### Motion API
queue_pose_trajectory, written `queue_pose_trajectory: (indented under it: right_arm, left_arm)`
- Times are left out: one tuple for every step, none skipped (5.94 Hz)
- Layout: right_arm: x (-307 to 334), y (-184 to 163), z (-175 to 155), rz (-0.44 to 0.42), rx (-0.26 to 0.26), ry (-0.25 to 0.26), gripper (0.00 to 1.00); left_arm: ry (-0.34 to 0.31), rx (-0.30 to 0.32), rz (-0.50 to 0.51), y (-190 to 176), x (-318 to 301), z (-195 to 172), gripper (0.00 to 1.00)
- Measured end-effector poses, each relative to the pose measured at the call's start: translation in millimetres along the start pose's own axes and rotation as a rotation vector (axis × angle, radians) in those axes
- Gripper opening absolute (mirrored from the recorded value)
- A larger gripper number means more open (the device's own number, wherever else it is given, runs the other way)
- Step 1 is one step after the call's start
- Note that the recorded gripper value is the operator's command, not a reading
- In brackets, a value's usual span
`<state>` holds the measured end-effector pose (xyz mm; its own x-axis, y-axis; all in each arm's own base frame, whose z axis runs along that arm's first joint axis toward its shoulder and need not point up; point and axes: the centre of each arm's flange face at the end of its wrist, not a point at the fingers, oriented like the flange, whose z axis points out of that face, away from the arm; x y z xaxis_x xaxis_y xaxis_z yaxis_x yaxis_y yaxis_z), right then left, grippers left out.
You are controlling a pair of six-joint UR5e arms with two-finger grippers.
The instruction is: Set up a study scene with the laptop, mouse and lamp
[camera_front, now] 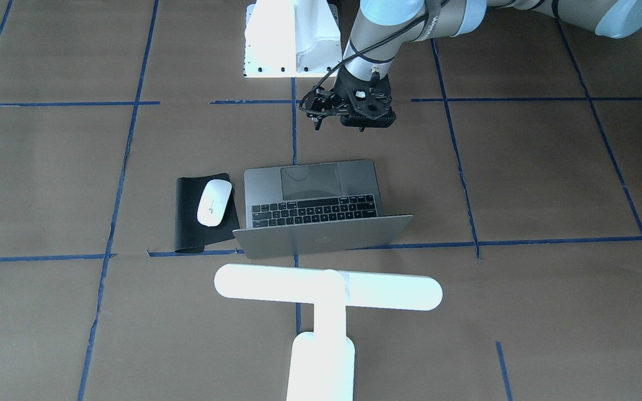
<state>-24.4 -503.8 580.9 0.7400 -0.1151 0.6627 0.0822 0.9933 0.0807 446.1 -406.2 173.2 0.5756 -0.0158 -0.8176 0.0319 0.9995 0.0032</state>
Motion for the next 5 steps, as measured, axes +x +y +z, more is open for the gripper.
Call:
queue_pose_trajectory:
  right_arm:
    - [27.4,14.3,2.5,0.014,-0.009,0.004,1.0]
    - [58.4,27.9,-0.9,0.011,-0.005,-0.001,1.0]
    - [86.3,43.5,-5.6,0.031,0.005,-0.023,1.0]
    - [103.4,57.1,-9.9,0.06,0.016,-0.045,1.0]
    - [111.6,64.4,-11.9,0.08,0.022,-0.054,1.0]
  left_arm:
    - [-0.028,0.01,0.052,2.5,-30.0,-19.1,1.0]
    - [-0.051,0.007,0.089,-1.8,-62.7,-30.4,1.0]
    - [-0.066,-0.011,0.117,-12.7,-97.8,-39.2,1.0]
    - [-0.078,-0.028,0.139,-25.6,-133.0,-47.4,1.0]
    - [-0.091,-0.04,0.165,-39.4,-173.0,-57.4,1.0]
